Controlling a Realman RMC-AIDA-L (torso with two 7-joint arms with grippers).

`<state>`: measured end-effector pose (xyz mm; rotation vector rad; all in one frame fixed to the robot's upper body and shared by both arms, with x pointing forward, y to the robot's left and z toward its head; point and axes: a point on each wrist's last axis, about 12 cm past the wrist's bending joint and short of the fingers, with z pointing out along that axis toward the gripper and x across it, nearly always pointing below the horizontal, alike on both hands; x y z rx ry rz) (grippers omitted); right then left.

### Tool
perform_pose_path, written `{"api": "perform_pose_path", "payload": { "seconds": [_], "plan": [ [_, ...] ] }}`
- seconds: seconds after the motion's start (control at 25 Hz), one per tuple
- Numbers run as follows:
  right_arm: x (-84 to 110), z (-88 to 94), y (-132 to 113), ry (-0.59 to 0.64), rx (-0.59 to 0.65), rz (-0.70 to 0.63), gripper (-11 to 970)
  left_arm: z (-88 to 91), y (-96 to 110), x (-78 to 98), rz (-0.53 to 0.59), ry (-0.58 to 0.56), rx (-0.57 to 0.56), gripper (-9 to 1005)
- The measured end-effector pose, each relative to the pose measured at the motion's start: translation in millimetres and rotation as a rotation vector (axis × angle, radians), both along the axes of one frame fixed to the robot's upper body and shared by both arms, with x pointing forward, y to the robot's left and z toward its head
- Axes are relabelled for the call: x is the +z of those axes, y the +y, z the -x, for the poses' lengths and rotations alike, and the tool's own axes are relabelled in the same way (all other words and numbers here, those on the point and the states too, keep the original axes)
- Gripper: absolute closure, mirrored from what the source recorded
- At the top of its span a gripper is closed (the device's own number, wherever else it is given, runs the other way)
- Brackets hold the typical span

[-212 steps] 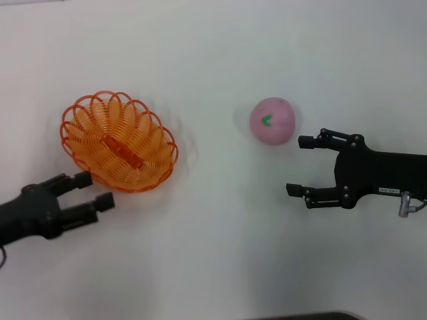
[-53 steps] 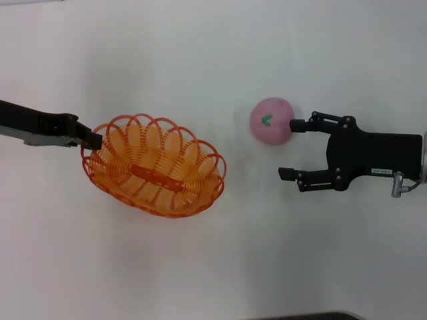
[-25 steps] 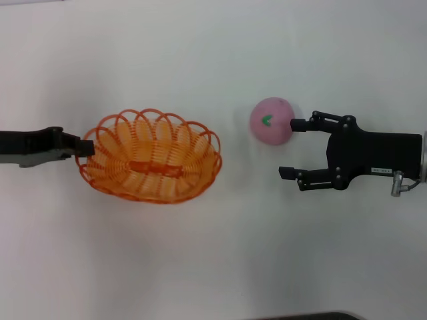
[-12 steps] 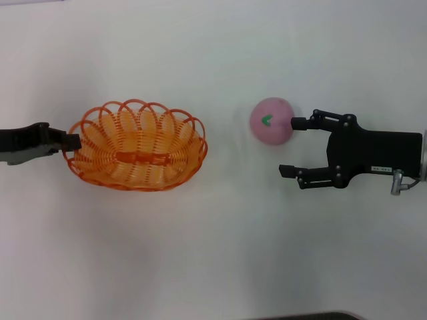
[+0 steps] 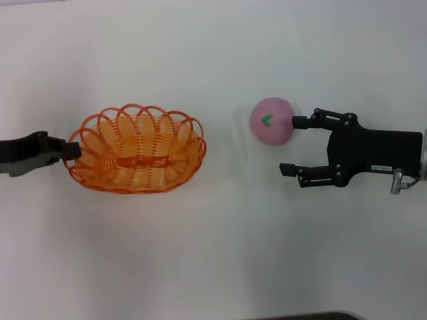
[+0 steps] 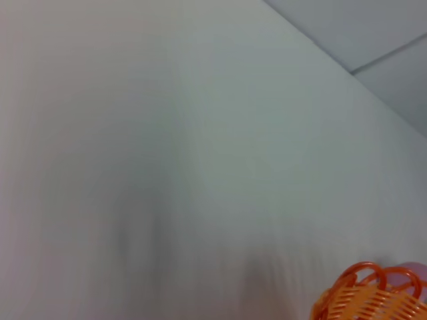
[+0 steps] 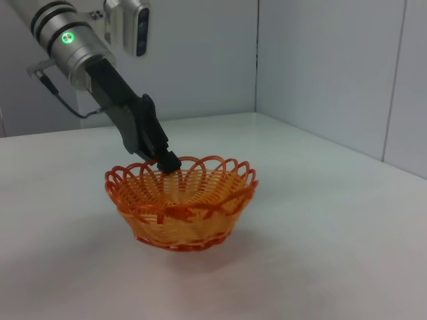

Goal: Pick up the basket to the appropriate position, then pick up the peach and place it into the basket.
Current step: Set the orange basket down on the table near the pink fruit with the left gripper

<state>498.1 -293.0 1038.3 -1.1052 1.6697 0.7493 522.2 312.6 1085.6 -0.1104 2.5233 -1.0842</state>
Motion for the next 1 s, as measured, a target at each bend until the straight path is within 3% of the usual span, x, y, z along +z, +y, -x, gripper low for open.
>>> {"api": "perform_pose_path", "payload": {
  "seconds": [1.0],
  "plan": [
    [-0.8, -3.5, 2.7, 0.0, 0.001, 0.012, 28, 6.0, -10.3, -16.8, 0.005, -0.029, 0.082, 957]
  ]
}}
